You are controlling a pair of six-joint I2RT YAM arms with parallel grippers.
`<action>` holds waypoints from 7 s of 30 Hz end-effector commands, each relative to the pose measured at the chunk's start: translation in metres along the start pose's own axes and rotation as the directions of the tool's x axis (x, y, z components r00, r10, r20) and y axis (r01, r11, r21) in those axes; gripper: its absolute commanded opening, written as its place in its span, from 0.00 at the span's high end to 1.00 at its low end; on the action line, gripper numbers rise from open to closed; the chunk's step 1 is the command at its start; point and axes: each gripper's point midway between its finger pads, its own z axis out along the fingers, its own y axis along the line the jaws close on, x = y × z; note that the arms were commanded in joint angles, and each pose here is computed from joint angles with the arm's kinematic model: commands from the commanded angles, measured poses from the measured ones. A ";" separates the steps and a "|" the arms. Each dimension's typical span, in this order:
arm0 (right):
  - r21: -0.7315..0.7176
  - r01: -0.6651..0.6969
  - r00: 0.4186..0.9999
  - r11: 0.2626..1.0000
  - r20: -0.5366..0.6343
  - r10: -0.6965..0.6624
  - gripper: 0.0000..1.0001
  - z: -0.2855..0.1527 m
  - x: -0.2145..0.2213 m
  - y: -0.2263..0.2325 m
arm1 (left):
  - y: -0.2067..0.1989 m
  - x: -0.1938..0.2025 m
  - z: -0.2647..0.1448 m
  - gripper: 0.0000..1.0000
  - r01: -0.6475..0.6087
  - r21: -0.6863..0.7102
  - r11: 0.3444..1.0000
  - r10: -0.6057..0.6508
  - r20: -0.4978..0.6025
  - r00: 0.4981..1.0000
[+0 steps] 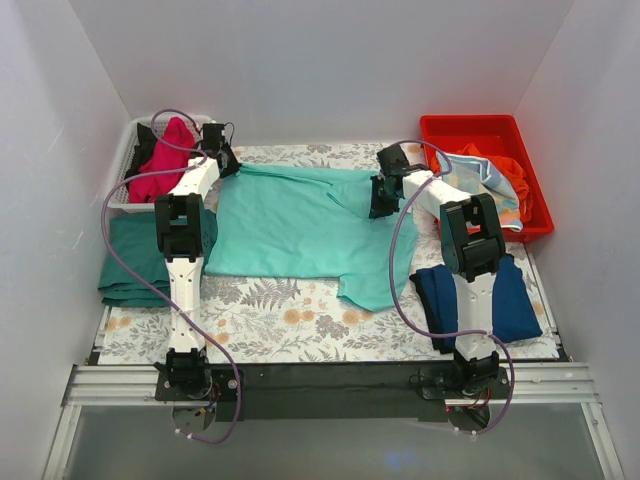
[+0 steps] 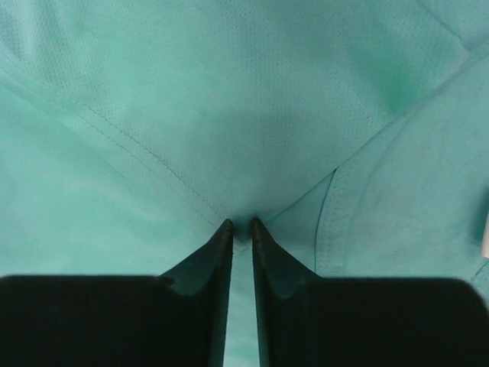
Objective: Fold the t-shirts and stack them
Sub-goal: Flatten out the tshirt, then fold the flattened tshirt in 1/3 of the way
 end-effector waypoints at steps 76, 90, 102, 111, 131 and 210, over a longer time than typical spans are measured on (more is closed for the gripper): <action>-0.012 0.149 0.127 0.989 0.992 -0.007 0.99 -0.640 -0.106 0.028 | -0.063 -0.203 -0.561 1.00 -0.184 0.378 0.907 -0.126 0.662 0.739; 0.075 -0.081 0.673 0.994 0.740 -0.001 0.99 -0.300 -0.176 -0.014 | -0.029 -0.057 -0.193 1.00 0.081 0.273 0.959 -0.108 0.087 0.990; 0.077 -0.063 0.761 0.995 0.648 -0.002 0.99 -0.144 -0.253 -0.053 | -0.033 -0.050 -0.047 1.00 0.106 0.252 0.962 -0.115 0.018 0.993; 0.006 -0.054 0.799 0.999 0.600 0.039 0.99 -0.103 -0.246 -0.061 | -0.031 -0.068 -0.028 1.00 0.135 0.273 0.953 -0.159 0.069 0.985; 0.037 -0.122 0.845 0.992 0.528 0.084 0.99 -0.123 -0.161 -0.077 | -0.001 -0.060 -0.079 1.00 0.059 0.254 0.965 -0.062 0.003 0.998; -0.113 0.157 0.987 0.981 -0.002 -0.158 0.70 0.013 0.016 0.039 | -0.015 0.034 -0.089 0.40 0.042 0.216 0.976 0.003 -0.204 0.979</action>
